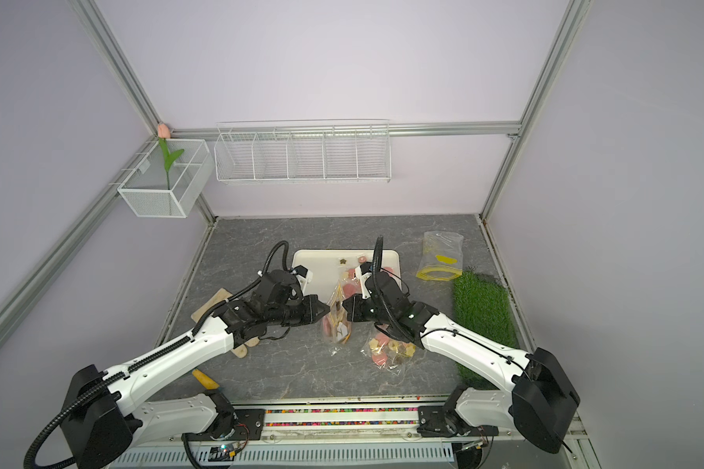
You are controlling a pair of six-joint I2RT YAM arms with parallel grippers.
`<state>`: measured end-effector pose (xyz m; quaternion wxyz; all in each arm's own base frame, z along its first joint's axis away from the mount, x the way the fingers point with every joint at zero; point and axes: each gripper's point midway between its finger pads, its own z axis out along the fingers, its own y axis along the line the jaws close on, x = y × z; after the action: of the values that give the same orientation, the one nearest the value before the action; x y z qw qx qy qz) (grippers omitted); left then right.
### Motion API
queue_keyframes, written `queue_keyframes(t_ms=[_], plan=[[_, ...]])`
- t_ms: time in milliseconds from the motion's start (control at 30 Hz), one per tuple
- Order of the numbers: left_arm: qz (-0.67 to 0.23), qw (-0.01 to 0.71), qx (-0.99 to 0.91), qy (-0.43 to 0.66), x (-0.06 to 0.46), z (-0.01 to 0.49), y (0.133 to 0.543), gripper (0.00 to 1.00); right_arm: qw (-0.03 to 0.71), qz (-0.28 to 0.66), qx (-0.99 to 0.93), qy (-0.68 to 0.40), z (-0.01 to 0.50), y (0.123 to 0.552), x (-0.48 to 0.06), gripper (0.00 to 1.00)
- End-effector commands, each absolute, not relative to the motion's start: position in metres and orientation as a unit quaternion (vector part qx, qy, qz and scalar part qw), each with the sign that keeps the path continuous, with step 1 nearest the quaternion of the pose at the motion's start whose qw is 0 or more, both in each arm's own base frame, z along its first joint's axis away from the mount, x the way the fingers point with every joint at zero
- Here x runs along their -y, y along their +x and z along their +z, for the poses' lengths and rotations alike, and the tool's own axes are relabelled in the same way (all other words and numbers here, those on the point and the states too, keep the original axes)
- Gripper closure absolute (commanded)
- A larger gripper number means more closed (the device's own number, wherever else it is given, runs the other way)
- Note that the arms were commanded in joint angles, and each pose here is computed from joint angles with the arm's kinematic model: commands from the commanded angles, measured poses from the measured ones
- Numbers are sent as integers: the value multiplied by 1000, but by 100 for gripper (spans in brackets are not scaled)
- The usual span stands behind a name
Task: Pour cookies out of the ziploc bag
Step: Open the ziploc bag at the center of the board.
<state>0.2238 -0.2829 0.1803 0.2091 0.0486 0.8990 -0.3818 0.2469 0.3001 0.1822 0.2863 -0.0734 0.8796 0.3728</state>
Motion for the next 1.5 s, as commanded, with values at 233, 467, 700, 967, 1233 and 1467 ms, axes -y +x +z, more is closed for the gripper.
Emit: queue_keyframes(t_ms=[233,467,700,967,1233,1467], plan=[[-374,244,-893,50,273,200,228,100,310,354,-880,-71,190,249,-287,93],[-368,250,-894,53,271,205,228,100,315,347,-881,-68,191,249,-283,93],[-365,264,-891,51,266,210,229,100,319,344,-880,-67,193,249,-281,94],[-359,277,-890,51,259,218,228,100,325,338,-881,-66,196,248,-276,93],[-349,284,-891,55,255,224,228,100,336,325,-882,-63,199,247,-266,93],[-334,287,-895,67,251,225,227,100,339,305,-886,-85,200,245,-261,93]])
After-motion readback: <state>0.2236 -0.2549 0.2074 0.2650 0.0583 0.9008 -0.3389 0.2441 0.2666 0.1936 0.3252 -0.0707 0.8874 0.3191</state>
